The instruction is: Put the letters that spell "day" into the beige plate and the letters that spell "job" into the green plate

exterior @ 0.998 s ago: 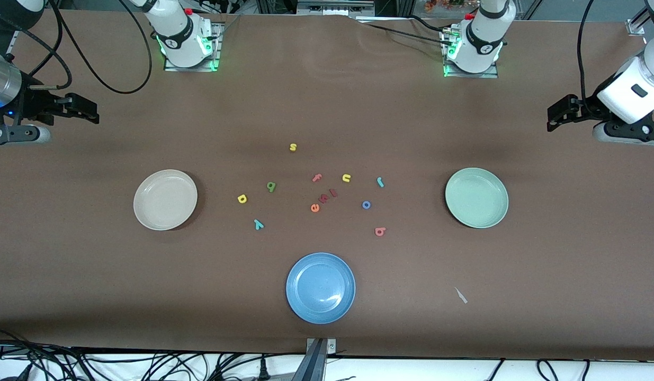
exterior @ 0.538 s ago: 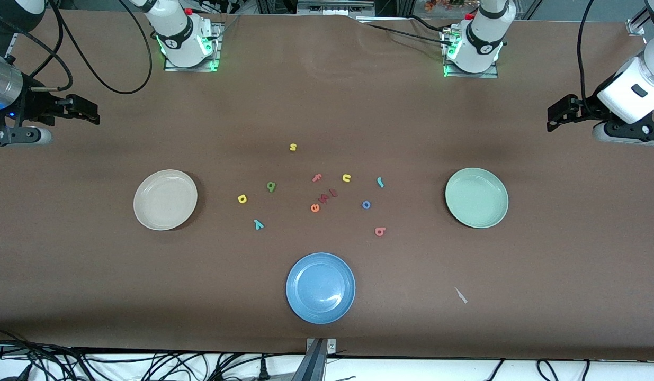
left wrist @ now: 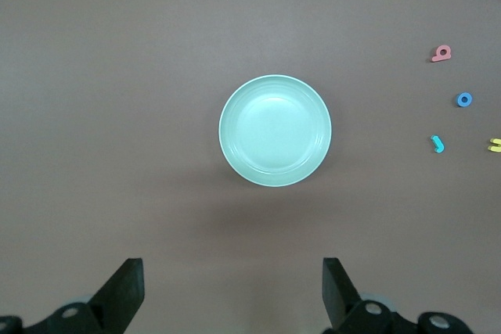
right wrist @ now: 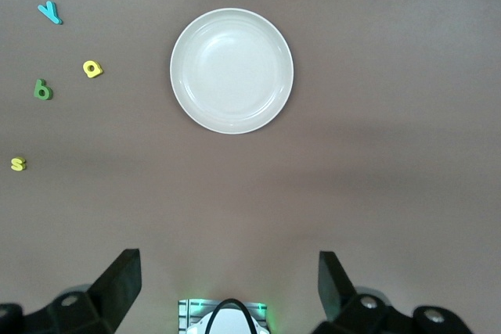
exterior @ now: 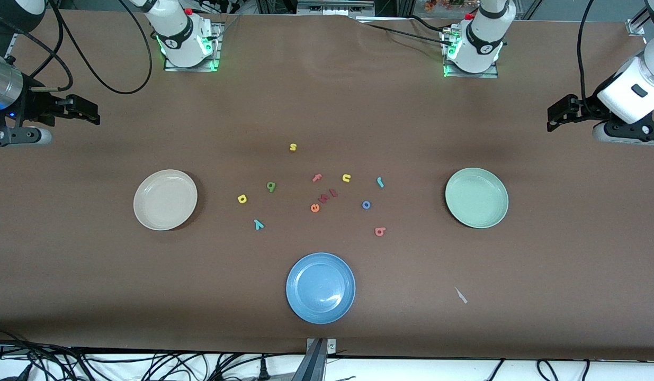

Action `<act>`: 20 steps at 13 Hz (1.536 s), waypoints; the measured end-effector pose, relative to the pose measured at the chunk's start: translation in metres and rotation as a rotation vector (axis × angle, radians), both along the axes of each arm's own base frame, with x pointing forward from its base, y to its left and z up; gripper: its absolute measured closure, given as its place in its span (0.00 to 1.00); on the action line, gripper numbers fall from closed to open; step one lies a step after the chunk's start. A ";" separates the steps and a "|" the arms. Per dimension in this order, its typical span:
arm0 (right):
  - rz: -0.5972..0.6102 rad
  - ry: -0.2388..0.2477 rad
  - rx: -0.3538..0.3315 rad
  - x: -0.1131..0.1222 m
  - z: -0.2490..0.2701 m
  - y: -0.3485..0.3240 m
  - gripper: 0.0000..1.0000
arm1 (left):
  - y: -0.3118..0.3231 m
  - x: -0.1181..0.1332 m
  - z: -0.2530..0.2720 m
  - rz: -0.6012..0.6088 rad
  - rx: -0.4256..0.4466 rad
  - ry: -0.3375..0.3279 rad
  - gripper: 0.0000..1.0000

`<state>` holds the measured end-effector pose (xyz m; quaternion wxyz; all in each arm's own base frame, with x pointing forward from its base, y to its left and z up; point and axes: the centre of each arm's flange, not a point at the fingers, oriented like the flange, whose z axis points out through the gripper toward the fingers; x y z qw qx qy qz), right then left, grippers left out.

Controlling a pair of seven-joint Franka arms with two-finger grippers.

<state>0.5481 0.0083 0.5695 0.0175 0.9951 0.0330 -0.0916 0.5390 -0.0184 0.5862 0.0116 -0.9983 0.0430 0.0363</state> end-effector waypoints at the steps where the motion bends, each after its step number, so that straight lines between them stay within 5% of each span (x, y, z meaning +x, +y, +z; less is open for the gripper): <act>1: 0.000 0.000 0.000 0.000 0.000 0.000 0.00 | 0.000 0.000 0.000 0.000 0.000 0.000 0.00; 14: 0.004 0.004 0.000 0.001 -0.002 0.002 0.00 | -0.004 0.001 -0.006 -0.006 -0.004 0.011 0.00; 20: 0.004 0.006 0.000 0.001 -0.003 0.002 0.00 | -0.036 0.008 -0.036 -0.057 -0.023 0.074 0.00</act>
